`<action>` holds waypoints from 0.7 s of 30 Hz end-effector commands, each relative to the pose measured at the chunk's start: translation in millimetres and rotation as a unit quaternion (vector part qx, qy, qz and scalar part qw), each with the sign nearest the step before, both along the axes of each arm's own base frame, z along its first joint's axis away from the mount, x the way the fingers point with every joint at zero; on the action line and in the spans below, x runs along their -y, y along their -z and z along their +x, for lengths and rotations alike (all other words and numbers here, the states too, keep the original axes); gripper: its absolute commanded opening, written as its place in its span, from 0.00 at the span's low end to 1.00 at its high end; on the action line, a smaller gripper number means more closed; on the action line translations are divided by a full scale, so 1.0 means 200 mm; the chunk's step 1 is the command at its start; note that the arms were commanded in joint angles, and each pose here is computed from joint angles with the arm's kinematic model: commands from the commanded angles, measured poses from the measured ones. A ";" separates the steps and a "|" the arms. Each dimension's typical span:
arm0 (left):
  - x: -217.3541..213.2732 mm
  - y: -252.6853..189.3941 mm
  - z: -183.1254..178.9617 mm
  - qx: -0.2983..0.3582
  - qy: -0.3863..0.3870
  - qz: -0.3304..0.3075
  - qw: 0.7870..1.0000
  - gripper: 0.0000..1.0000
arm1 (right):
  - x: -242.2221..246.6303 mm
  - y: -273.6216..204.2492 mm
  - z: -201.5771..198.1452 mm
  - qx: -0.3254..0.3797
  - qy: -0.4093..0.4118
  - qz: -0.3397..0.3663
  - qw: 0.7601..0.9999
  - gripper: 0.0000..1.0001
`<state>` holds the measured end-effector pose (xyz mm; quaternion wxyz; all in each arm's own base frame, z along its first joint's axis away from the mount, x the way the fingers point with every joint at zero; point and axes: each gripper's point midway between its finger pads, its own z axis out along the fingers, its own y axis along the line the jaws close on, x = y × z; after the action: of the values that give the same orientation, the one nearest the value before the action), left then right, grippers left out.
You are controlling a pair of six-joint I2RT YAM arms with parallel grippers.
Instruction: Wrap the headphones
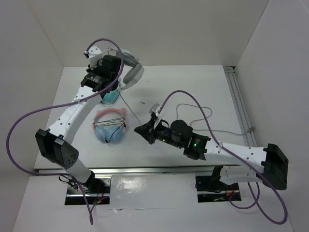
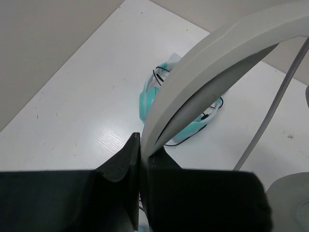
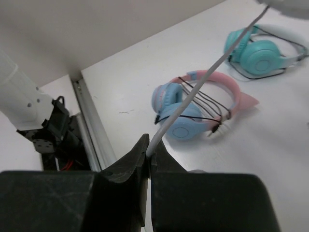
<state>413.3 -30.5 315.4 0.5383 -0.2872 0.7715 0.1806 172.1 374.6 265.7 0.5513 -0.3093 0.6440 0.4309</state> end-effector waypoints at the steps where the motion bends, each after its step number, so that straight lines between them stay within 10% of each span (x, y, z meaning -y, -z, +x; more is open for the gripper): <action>1: -0.04 -0.03 0.07 0.034 -0.020 -0.019 0.999 0.00 | 0.14 -0.28 0.06 0.057 0.065 -0.007 0.996 0.00; 8: 0.23 0.31 0.04 -0.132 0.170 0.030 0.976 0.00 | 0.35 -0.58 0.30 0.149 0.192 -0.056 0.968 0.00; 13: 0.46 0.42 -0.15 -0.231 0.305 0.076 0.921 0.00 | 0.59 -0.64 0.58 0.173 0.315 -0.095 0.928 0.00; 21: 0.74 0.46 -0.51 -0.264 0.425 0.124 0.857 0.00 | 0.90 -0.63 0.84 0.185 0.434 -0.118 0.874 0.00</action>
<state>339.0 -181.0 204.1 0.3669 0.1500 0.9119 0.1068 318.0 235.5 339.1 0.6918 -0.2275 0.6837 0.0462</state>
